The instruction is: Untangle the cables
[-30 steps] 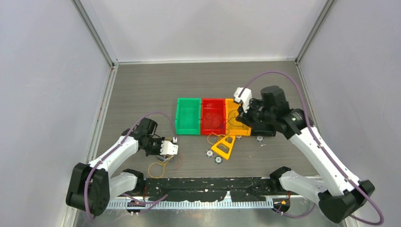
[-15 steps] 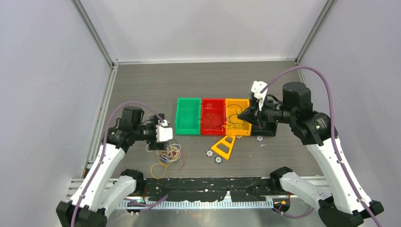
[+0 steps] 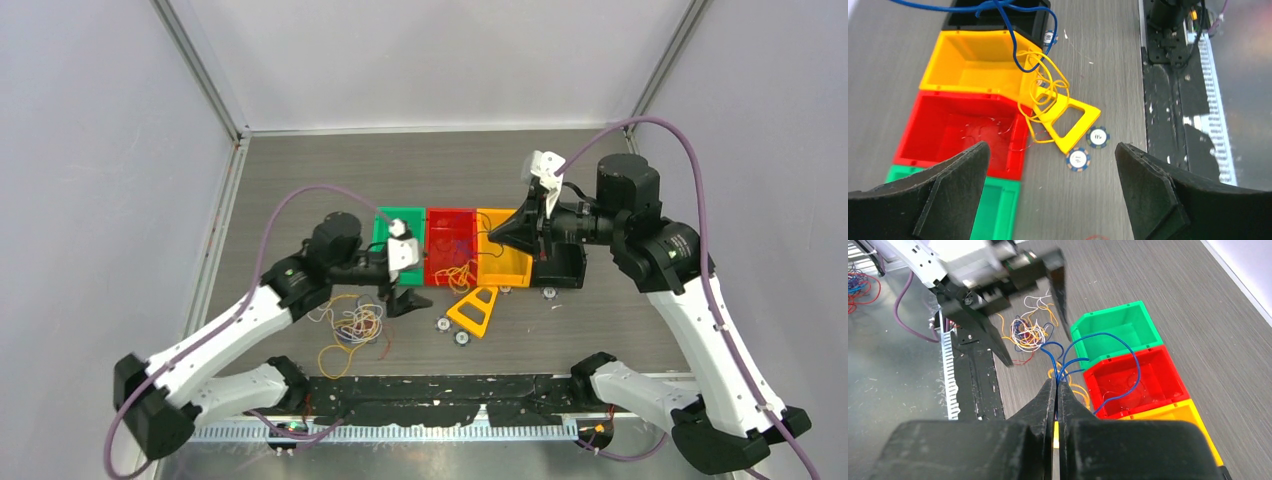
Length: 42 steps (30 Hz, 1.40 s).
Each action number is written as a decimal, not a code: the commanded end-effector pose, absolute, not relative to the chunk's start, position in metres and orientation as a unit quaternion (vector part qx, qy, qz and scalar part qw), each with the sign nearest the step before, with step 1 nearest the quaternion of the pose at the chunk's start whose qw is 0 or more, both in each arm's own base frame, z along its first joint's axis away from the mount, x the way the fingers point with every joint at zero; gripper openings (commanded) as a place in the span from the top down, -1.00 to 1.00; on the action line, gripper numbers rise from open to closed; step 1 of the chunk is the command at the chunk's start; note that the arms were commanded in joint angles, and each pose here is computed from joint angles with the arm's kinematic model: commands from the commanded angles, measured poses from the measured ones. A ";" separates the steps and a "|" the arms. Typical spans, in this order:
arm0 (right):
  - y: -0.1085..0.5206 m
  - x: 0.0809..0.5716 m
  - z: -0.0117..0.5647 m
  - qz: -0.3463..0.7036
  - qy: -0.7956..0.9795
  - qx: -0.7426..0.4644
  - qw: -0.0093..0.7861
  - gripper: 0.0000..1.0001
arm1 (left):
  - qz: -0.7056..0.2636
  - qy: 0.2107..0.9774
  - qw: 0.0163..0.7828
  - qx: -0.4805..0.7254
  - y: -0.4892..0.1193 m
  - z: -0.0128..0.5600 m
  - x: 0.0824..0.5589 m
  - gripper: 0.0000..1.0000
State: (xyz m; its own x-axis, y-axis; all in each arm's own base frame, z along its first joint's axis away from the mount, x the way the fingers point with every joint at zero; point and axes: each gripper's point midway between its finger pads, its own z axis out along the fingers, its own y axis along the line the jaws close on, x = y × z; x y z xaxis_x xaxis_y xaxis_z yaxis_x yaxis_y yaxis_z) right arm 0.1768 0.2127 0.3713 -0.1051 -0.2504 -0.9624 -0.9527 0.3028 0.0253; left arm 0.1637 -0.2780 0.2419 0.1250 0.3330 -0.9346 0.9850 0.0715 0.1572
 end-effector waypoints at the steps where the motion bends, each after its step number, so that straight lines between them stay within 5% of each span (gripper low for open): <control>1: 0.222 0.179 0.402 0.379 0.615 -0.467 0.510 0.89 | -0.397 0.583 0.499 0.503 -0.328 0.273 0.195 -0.91; 9: 0.217 0.193 0.409 0.349 0.627 -0.453 0.529 0.89 | -0.424 0.573 0.517 0.474 -0.373 0.268 0.227 -0.36; 15: 0.217 0.199 0.420 0.352 0.629 -0.433 0.542 0.89 | -0.446 0.572 0.519 0.451 -0.377 0.273 0.225 -0.60; 21: 0.210 0.208 0.432 0.346 0.637 -0.404 0.558 0.89 | -0.423 0.588 0.515 0.457 -0.365 0.256 0.222 0.59; 23: 0.197 0.218 0.441 0.333 0.650 -0.369 0.574 0.89 | -0.409 0.616 0.502 0.450 -0.350 0.242 0.224 0.84; 33: 0.089 0.276 0.499 0.185 0.669 -0.214 0.687 0.89 | -0.322 0.738 0.434 0.403 -0.242 0.164 0.236 1.00; 42: 0.037 0.306 0.480 0.149 0.700 -0.152 0.682 0.89 | -0.352 0.655 0.492 0.452 -0.255 0.238 0.215 1.00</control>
State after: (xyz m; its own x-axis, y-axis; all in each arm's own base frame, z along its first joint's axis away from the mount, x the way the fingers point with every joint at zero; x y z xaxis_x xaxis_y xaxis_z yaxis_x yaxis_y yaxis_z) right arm 0.2984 0.0383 0.4888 -0.0123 -0.0273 -0.9996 -0.4023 0.9153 -0.0201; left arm 0.2268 -0.2287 0.1882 -0.2388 0.2866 -0.9278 0.8844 0.4587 -0.0859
